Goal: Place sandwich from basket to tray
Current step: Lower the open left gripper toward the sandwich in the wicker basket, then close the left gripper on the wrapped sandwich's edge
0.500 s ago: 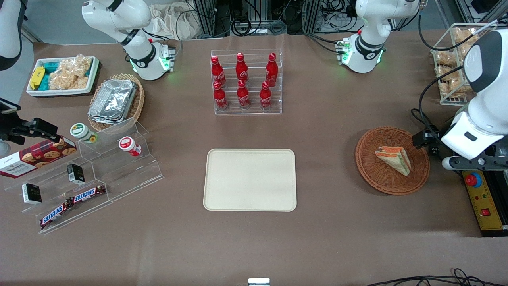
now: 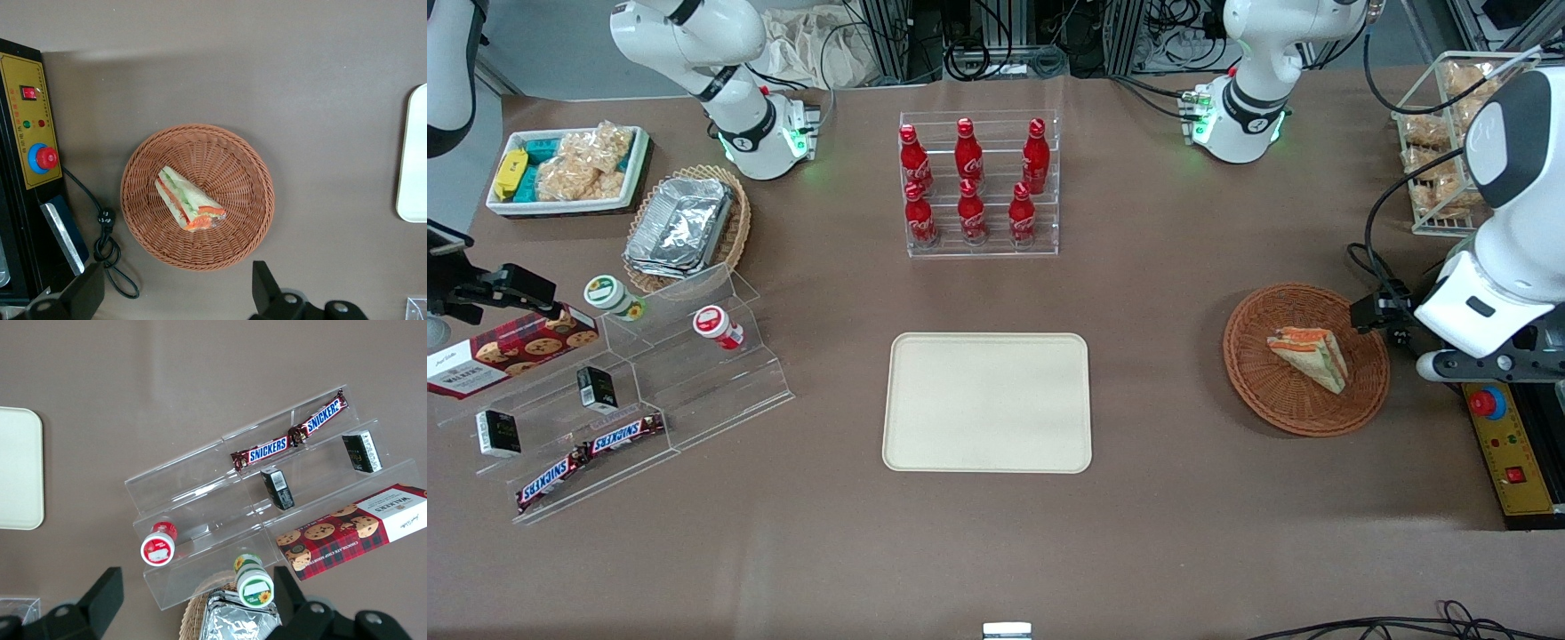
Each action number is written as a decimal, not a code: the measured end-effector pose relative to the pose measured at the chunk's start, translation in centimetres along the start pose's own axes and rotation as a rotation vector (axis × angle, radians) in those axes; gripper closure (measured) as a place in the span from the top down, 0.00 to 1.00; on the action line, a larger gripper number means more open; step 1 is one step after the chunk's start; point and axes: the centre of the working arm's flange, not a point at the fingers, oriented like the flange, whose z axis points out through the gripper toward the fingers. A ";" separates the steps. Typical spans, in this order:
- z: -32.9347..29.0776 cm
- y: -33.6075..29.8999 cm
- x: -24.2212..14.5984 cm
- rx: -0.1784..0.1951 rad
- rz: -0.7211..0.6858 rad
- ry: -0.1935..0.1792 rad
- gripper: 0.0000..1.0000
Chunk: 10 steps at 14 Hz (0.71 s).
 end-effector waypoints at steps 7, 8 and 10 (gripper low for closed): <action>7.8 -3.0 -2.0 0.003 -0.041 -0.061 1.00; 9.7 -4.1 -2.7 0.002 -0.060 -0.071 1.00; 13.1 -5.9 -3.7 -0.004 -0.092 -0.093 1.00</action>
